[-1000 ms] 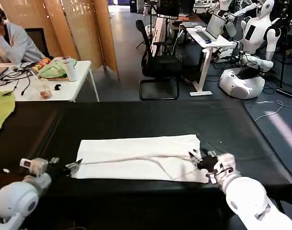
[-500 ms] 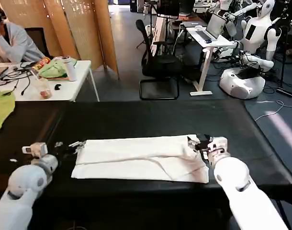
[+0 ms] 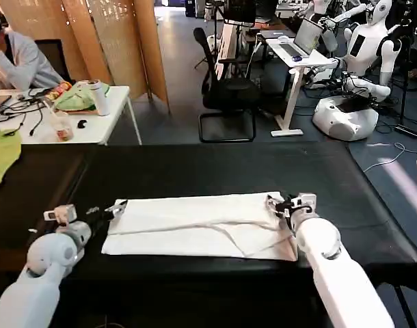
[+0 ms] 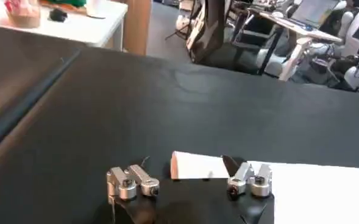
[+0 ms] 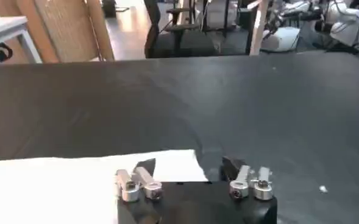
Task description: Fold and organize the clothes.
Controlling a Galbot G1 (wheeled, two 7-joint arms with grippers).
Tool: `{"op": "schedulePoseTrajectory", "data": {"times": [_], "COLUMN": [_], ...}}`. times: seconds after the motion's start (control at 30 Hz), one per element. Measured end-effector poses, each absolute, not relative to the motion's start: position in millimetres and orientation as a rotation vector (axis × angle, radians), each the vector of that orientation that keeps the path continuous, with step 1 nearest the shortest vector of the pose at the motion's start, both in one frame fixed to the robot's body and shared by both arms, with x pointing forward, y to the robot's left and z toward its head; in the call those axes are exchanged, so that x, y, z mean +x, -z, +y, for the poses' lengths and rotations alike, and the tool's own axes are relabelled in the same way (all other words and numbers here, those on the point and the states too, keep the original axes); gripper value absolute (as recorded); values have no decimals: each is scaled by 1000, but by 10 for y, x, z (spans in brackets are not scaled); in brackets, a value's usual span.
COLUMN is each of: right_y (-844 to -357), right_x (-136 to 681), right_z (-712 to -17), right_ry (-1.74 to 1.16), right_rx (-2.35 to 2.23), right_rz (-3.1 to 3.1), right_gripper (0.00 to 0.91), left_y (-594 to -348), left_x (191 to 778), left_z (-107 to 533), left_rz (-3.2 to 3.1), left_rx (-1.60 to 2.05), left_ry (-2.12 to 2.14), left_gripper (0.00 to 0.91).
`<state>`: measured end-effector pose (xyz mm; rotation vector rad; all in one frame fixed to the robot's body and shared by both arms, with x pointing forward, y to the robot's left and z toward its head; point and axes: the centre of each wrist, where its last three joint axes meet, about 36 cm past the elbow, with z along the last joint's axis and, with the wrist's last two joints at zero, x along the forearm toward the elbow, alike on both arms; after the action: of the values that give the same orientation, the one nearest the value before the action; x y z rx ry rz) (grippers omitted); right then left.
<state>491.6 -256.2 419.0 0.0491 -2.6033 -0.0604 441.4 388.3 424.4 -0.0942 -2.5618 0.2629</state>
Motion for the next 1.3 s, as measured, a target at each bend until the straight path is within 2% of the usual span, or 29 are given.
{"op": "schedulePoseTrajectory", "data": {"times": [0.17,0.47,0.5,0.53,0.6,0.63,1.13,1.3], "right_y": [-4145,-4092,-4092,-4092,-4100,-4115,-4556,-4672], "right_x": [4898,4860,4860,4856,4839,4822,4243,4030], "right_z": [-2505,-2286,-2282,-2283,-2297,-2321,-2641,-2670], "right_ry": [61,68,70,70,66,68,65,79], "right_rx": [32,38,57,77,118,142,230,241], "right_rz": [-2609,-2655,-2655,-2656,-2660,-2667,-2773,-2791], "right_gripper": [0,0,234,878,878,878,878,878], "left_y": [-4167,-4166,-4179,-4195,-4228,-4247,-4352,-4400], "left_x": [4472,4488,4492,4496,4498,4490,4389,4288], "left_z": [3852,3814,3823,3836,3874,3891,4045,4063], "left_rz": [-2542,-2612,-2619,-2621,-2624,-2626,-2656,-2656], "left_rx": [-98,-84,-78,-72,-58,-57,-10,-45], "left_ry": [-298,12,44,72,119,126,118,-16], "left_gripper": [0,0,0,0,0,878,878,878]}}
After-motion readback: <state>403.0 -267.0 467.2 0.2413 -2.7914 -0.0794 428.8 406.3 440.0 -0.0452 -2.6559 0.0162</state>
